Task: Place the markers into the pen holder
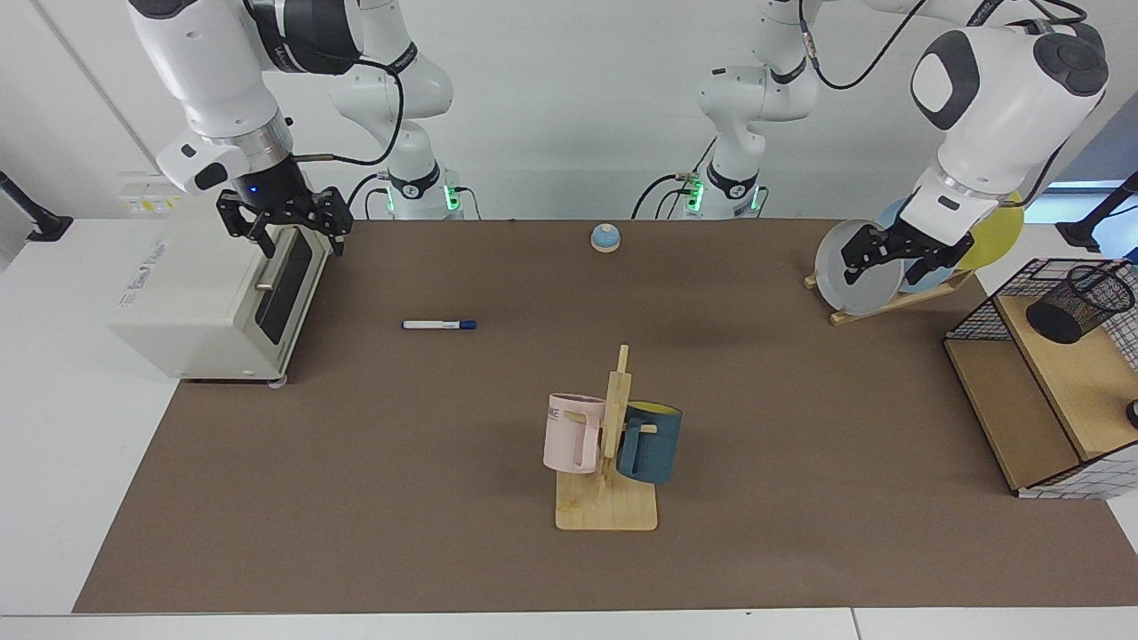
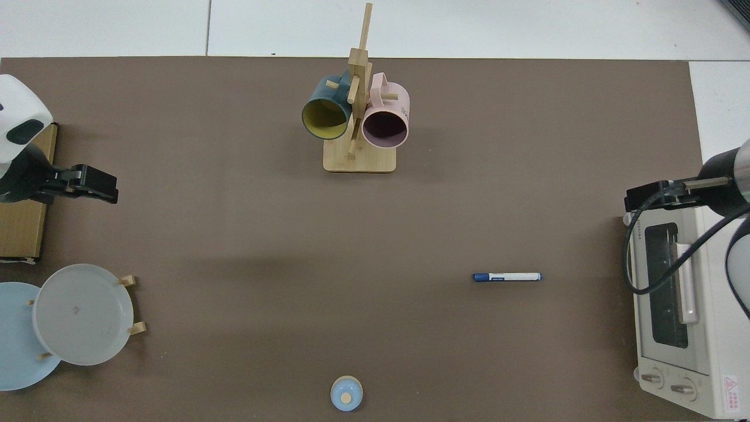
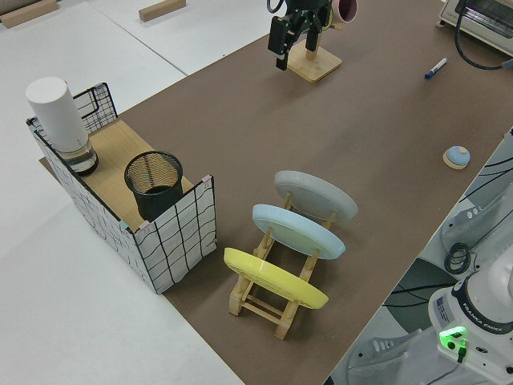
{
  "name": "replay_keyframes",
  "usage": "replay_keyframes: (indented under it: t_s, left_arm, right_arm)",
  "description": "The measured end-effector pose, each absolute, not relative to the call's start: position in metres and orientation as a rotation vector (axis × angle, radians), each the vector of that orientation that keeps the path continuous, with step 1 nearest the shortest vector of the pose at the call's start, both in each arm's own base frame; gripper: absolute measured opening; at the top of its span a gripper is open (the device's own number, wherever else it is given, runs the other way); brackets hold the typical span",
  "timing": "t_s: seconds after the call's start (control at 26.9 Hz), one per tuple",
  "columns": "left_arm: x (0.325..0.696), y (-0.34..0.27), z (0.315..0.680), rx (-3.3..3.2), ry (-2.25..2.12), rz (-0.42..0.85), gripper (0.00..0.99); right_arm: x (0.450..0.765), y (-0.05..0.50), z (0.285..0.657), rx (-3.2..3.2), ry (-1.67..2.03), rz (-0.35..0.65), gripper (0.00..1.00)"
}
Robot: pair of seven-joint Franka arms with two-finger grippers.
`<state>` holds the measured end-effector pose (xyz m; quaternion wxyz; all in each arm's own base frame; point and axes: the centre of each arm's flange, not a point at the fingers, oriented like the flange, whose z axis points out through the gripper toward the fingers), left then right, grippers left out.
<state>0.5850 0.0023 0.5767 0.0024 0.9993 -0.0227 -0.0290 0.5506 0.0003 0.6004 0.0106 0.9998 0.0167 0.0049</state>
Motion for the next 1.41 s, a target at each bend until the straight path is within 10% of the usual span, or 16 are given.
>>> replay_keyframes:
  t_s: [1.11,1.41]
  left_arm:
    - [0.574,-0.012,0.578,3.127,-0.114,-0.138,0.991]
    - [0.575,-0.013,0.575,3.128,-0.115,-0.124,0.991]
  right_arm:
    - [0.556,-0.008,0.604,3.118,0.021,0.095,1.0]
    - [0.555,-0.001,0.574,3.123,-0.509,0.033,1.0]
